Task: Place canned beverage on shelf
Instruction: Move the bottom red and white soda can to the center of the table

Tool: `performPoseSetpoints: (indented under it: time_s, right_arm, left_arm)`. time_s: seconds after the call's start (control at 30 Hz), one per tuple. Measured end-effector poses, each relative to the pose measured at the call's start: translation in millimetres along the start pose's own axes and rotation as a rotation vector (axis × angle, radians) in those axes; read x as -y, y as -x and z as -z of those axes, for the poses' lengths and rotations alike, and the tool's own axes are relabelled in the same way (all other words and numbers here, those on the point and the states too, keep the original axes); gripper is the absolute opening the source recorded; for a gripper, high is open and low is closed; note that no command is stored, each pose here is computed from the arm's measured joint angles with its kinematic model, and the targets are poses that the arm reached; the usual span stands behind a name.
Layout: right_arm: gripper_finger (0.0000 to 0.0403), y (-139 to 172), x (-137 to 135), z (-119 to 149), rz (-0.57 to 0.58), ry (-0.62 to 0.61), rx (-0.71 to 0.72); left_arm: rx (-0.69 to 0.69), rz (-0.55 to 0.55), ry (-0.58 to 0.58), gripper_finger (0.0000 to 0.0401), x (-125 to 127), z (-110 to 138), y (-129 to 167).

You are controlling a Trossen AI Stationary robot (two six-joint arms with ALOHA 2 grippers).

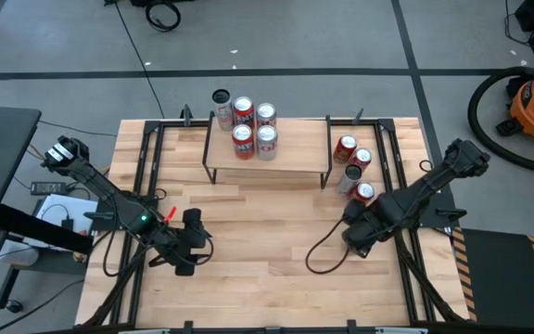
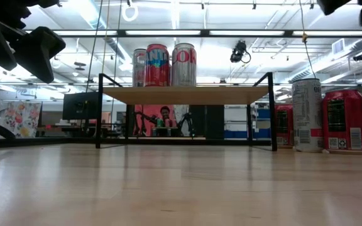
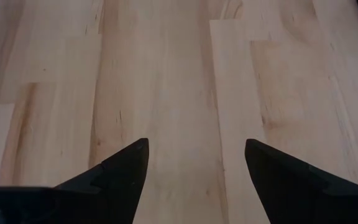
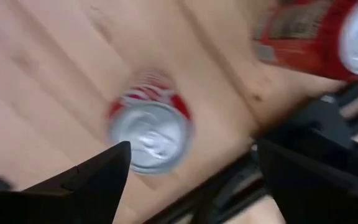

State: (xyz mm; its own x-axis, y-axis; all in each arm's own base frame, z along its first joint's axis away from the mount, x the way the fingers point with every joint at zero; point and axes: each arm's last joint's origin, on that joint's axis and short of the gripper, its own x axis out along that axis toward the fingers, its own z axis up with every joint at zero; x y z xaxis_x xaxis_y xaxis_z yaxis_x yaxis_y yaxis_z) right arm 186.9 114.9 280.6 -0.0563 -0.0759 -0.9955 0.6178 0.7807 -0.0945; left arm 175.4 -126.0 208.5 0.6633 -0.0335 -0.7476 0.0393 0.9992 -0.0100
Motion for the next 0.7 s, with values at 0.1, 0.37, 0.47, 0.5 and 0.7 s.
performPoseSetpoints:
  time_s: [0.1, 0.37, 0.47, 0.5, 0.7]
  right_arm:
    - [0.0353, 1, 2, 3, 0.019, -0.005, 0.035]
    - [0.0351, 3, -7, 10, -0.069, 0.01, 0.045]
    - [0.0349, 3, -6, 20, -0.044, 0.006, 0.008]
    - [0.0348, 4, -7, 22, -0.048, 0.014, 0.006]
    - [0.0348, -10, -9, 38, -0.038, 0.058, -0.044]
  left_arm:
    - [0.0, 0.0, 0.003, 0.0276, 0, 0, 0]
    - [0.0, 0.002, 0.005, 0.0276, 0, 0, 0]
    - [-0.001, 0.002, 0.005, 0.0276, 0, 0, 0]
    - [-0.001, 0.002, 0.004, 0.0276, 0, 0, 0]
    - [-0.001, 0.003, 0.005, 0.0276, 0, 0, 0]
